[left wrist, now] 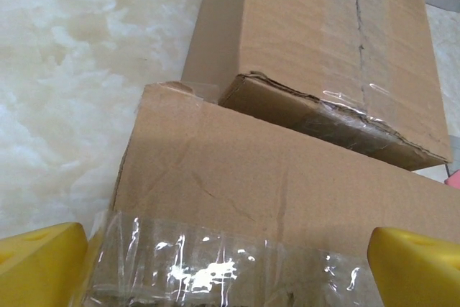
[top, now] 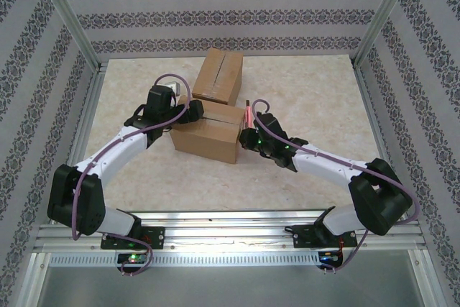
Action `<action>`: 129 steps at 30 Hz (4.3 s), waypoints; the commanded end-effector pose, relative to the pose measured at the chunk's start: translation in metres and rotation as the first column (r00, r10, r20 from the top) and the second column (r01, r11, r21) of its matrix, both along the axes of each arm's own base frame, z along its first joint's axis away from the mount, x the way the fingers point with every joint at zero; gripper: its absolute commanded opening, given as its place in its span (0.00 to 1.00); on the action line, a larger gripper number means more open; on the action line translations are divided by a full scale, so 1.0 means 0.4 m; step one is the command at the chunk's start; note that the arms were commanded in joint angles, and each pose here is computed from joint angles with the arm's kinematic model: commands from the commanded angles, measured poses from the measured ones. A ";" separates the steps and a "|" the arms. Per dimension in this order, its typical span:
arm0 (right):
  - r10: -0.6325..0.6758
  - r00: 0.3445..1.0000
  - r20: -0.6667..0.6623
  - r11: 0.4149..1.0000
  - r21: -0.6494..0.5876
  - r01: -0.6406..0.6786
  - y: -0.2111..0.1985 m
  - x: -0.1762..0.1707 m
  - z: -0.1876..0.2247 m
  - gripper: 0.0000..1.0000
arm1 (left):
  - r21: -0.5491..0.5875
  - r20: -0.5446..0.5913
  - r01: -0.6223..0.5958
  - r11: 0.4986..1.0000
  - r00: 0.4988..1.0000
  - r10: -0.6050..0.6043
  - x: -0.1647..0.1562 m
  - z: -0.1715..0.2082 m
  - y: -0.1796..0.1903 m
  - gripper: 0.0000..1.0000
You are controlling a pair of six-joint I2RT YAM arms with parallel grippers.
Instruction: Unpack the express box
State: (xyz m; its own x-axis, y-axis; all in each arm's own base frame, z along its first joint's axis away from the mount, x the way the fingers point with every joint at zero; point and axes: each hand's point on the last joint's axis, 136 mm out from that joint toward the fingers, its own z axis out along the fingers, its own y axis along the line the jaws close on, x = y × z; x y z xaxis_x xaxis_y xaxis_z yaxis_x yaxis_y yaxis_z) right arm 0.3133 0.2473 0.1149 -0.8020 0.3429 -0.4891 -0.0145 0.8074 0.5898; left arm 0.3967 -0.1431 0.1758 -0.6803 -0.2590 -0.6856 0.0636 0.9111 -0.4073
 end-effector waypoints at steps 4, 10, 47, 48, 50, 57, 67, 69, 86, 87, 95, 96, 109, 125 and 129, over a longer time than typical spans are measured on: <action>-0.012 1.000 0.013 0.999 -0.048 0.013 -0.040 -0.030 0.018 0.00 | 0.061 -0.058 0.008 0.998 0.998 -0.005 -0.028 -0.089 0.019 1.00; 0.010 1.000 0.016 0.999 -0.047 -0.009 -0.111 -0.068 0.063 0.00 | 0.108 -0.076 -0.004 0.994 0.997 0.012 -0.042 -0.123 0.039 1.00; 0.392 0.908 -0.150 0.893 0.301 -0.336 -0.106 -0.246 0.232 0.00 | 0.095 -0.062 0.001 0.995 0.998 0.005 -0.050 -0.126 0.038 1.00; 0.388 0.909 -0.150 0.894 0.300 -0.332 -0.106 -0.243 0.233 0.00 | 0.095 -0.062 0.001 0.995 0.998 0.005 -0.050 -0.127 0.038 1.00; 0.383 0.911 -0.153 0.896 0.299 -0.327 -0.105 -0.240 0.231 0.00 | 0.094 -0.063 0.001 0.996 0.998 0.004 -0.050 -0.127 0.037 1.00; 0.376 0.912 -0.165 0.902 0.292 -0.319 -0.094 -0.231 0.220 0.00 | 0.093 -0.064 0.002 0.996 0.998 0.004 -0.048 -0.128 0.036 1.00; 0.383 0.910 -0.163 0.900 0.290 -0.327 -0.078 -0.227 0.218 0.00 | 0.089 -0.067 0.004 0.996 0.998 0.002 -0.048 -0.131 0.034 1.00; 0.382 0.911 -0.156 0.899 0.292 -0.327 -0.078 -0.227 0.221 0.00 | 0.089 -0.067 0.004 0.996 0.998 0.002 -0.048 -0.131 0.034 1.00; 0.388 0.905 -0.174 0.896 0.299 -0.327 -0.066 -0.236 0.200 0.00 | 0.086 -0.071 0.003 0.996 0.997 0.003 -0.049 -0.137 0.033 1.00; 0.388 0.904 -0.178 0.897 0.298 -0.326 -0.066 -0.236 0.197 0.00 | 0.086 -0.070 0.002 0.996 0.998 0.004 -0.048 -0.135 0.034 1.00; 0.380 0.904 -0.198 0.904 0.284 -0.318 -0.069 -0.242 0.181 0.00 | 0.087 -0.072 0.003 0.996 0.997 0.003 -0.049 -0.139 0.033 1.00; 0.379 0.903 -0.201 0.905 0.283 -0.317 -0.069 -0.243 0.179 0.00 | 0.086 -0.071 0.003 0.996 0.997 0.003 -0.048 -0.138 0.034 1.00; 0.377 0.899 -0.224 0.910 0.273 -0.313 -0.070 -0.253 0.158 0.00 | 0.087 -0.074 0.003 0.996 0.997 0.004 -0.048 -0.142 0.033 1.00; 0.399 0.889 -0.226 0.899 0.289 -0.330 -0.053 -0.262 0.155 0.00 | 0.083 -0.084 0.003 0.997 0.996 0.004 -0.050 -0.154 0.032 1.00; 0.415 0.880 -0.232 0.891 0.299 -0.342 -0.044 -0.269 0.155 0.00 | 0.080 -0.102 0.005 0.997 0.995 0.003 -0.055 -0.170 0.031 1.00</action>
State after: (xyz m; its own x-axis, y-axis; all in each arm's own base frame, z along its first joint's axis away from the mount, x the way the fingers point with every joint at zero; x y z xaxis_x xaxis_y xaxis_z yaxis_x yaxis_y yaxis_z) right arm 0.2151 0.2227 0.1826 -0.9743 0.0956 -0.2042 -0.1030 0.6166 0.7805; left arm 0.3942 -0.1388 0.1542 -0.6547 -0.2454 -0.7150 0.0766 0.9194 -0.3858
